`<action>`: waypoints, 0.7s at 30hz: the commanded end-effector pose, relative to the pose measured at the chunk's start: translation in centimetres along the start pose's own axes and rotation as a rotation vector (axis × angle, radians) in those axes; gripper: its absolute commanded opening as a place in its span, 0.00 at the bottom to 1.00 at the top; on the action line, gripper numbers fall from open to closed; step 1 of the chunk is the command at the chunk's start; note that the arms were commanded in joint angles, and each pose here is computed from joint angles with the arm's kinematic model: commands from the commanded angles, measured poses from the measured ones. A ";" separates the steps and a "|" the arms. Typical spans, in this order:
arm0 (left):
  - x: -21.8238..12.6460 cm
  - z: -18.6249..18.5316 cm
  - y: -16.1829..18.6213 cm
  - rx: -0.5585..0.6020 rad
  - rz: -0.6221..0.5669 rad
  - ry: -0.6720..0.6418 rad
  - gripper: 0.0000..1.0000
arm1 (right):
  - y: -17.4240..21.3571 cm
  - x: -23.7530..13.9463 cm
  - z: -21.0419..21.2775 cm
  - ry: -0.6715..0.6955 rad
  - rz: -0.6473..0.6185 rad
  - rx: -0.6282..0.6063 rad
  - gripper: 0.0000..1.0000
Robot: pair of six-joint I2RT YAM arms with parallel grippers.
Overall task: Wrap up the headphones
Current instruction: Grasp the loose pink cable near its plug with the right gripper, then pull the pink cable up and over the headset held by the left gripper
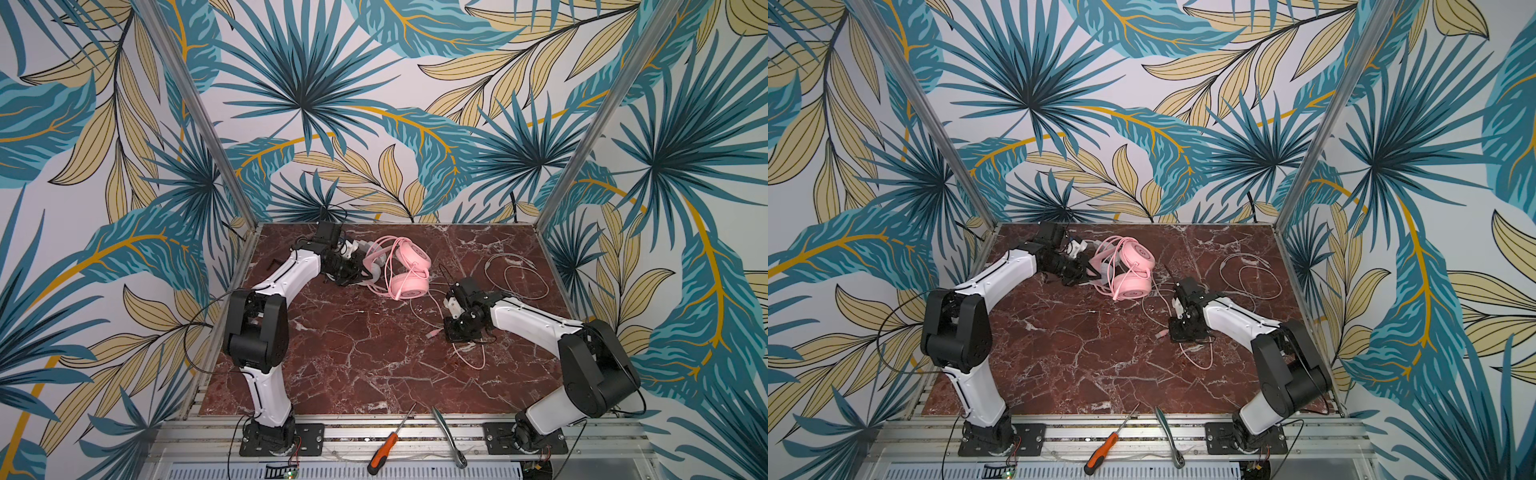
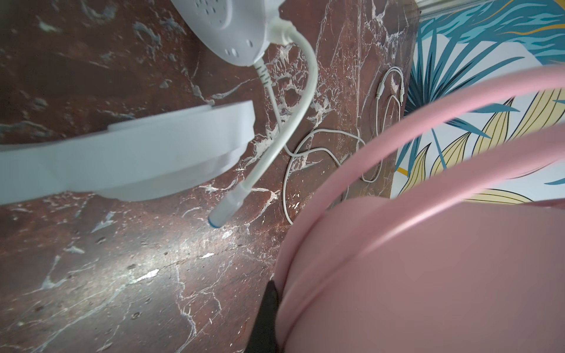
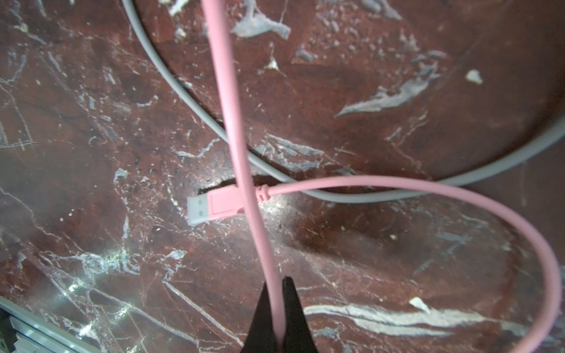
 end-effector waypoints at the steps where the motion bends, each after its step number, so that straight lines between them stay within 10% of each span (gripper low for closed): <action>1: -1.2 -2.6 -0.8 -0.011 -0.032 0.121 0.00 | -0.8 -0.5 1.5 -0.038 -0.026 -0.055 0.00; 21: -0.8 -0.7 -3.9 -0.216 -0.145 0.115 0.00 | -1.0 -1.2 7.7 -0.160 0.002 -0.335 0.00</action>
Point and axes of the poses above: each gripper's point midway between its finger pads, its own x axis out along the fingers, its own z axis along the line the jaws close on, y = z × x, the point moved 1 cm from there along -x, back along the fingers, and after that the axes turned 12 degrees about -x, right-handed, at the moved point
